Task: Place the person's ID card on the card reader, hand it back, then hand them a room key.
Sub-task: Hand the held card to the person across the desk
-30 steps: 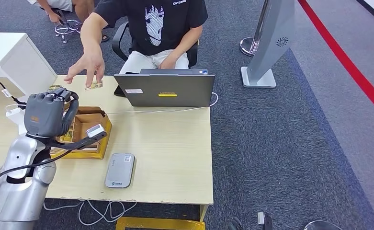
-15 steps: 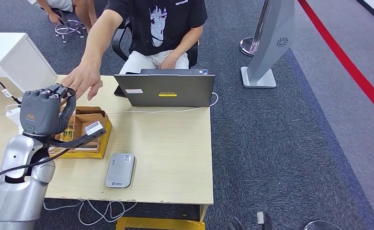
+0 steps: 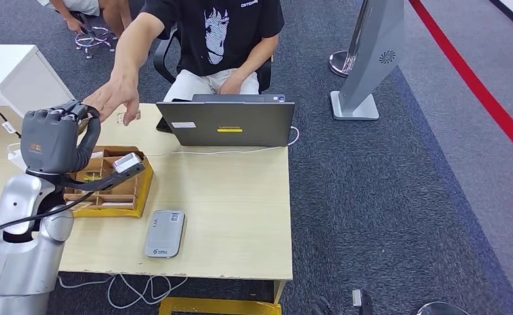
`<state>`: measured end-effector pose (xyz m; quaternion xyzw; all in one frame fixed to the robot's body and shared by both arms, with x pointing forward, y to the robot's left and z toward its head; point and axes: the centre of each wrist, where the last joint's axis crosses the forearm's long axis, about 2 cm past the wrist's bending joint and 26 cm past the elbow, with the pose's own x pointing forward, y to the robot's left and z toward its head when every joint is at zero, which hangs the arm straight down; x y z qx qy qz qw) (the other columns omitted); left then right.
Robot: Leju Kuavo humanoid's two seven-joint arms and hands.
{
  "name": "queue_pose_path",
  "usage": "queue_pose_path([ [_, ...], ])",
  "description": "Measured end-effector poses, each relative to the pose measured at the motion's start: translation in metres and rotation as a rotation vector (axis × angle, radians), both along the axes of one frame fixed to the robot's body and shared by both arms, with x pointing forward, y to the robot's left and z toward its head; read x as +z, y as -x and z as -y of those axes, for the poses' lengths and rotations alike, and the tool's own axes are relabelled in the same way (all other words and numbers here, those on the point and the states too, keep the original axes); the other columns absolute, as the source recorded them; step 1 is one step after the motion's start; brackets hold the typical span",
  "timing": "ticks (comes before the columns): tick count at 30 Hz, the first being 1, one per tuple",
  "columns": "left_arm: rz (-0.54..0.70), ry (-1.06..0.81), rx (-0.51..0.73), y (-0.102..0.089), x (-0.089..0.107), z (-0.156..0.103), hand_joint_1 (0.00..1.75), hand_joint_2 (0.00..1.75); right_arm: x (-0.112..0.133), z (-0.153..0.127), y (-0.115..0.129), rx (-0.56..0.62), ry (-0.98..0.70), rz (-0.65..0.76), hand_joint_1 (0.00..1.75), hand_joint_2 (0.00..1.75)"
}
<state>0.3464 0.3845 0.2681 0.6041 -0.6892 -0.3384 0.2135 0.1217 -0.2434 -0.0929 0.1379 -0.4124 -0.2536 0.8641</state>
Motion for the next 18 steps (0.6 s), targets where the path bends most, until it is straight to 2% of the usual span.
queue_pose_path([
  [1, -0.001, 0.001, 0.002, 0.000, 0.000, 0.000, 0.00, 1.75, 0.000, 0.000, 0.000, -0.001, 0.000, 0.000, 0.00, 1.75],
  [7, -0.004, -0.001, 0.016, 0.000, -0.001, 0.000, 0.00, 1.75, 0.000, 0.000, 0.000, -0.005, -0.002, 0.000, 0.00, 1.75],
  [11, 0.039, 0.042, 0.015, 0.005, -0.005, -0.002, 0.00, 1.75, 0.000, 0.000, 0.000, -0.006, -0.003, 0.001, 0.00, 1.75],
  [18, 0.283, 0.396, -0.121, 0.045, -0.027, -0.015, 0.00, 1.75, -0.001, -0.002, 0.006, -0.024, -0.017, 0.010, 0.00, 1.75],
])
